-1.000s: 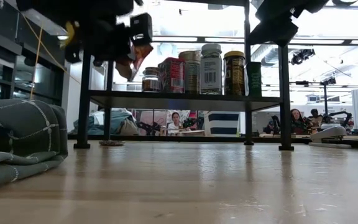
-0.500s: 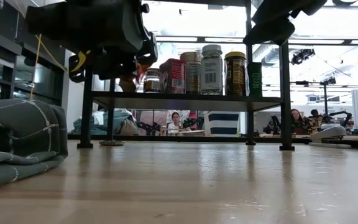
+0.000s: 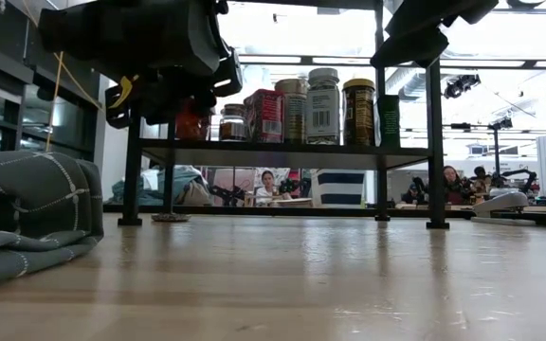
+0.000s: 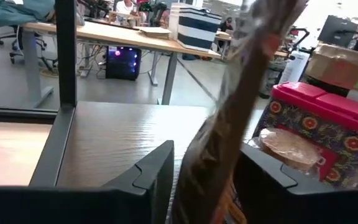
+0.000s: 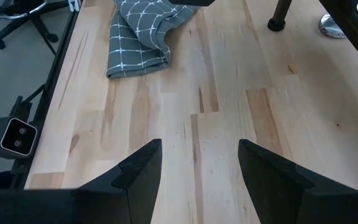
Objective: Shelf spices
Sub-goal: Put the orange seasoning pack on the shelf
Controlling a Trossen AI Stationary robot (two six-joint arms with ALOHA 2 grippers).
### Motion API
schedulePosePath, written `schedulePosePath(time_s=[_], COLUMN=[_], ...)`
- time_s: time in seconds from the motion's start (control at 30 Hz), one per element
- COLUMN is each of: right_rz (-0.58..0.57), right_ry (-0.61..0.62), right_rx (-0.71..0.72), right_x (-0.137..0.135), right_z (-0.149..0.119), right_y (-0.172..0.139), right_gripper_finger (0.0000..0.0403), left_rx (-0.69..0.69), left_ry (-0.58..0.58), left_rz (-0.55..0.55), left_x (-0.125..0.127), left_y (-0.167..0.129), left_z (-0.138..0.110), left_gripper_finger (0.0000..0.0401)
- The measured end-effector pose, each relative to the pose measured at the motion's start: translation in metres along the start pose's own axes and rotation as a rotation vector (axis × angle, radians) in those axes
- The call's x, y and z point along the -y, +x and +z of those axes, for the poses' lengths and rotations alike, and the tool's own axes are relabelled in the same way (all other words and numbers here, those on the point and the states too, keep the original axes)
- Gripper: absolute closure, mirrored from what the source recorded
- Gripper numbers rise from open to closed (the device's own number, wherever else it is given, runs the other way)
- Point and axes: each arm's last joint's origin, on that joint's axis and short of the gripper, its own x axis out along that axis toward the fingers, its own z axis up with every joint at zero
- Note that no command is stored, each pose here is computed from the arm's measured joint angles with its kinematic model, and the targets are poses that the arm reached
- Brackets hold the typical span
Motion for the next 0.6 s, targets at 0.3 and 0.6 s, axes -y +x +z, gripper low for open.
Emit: schedulePosePath(time_s=[0.3,0.6], right_rz=[0.000,0.000], right_ry=[-0.008,-0.003], right_rx=[0.000,0.000], right_x=[0.000,0.000], right_z=[0.000,0.000], right_y=[0.000,0.000], right_gripper_finger=[0.0196,0.0196], left_rx=[0.031,0.045], left_ry=[0.015,0.045], left_rz=[-0.018,-0.016], left_x=[0.006,0.007], left_y=[-0.004,-0.004], left_z=[0.010,0.036], left_gripper_finger=[0.0221,0.0162])
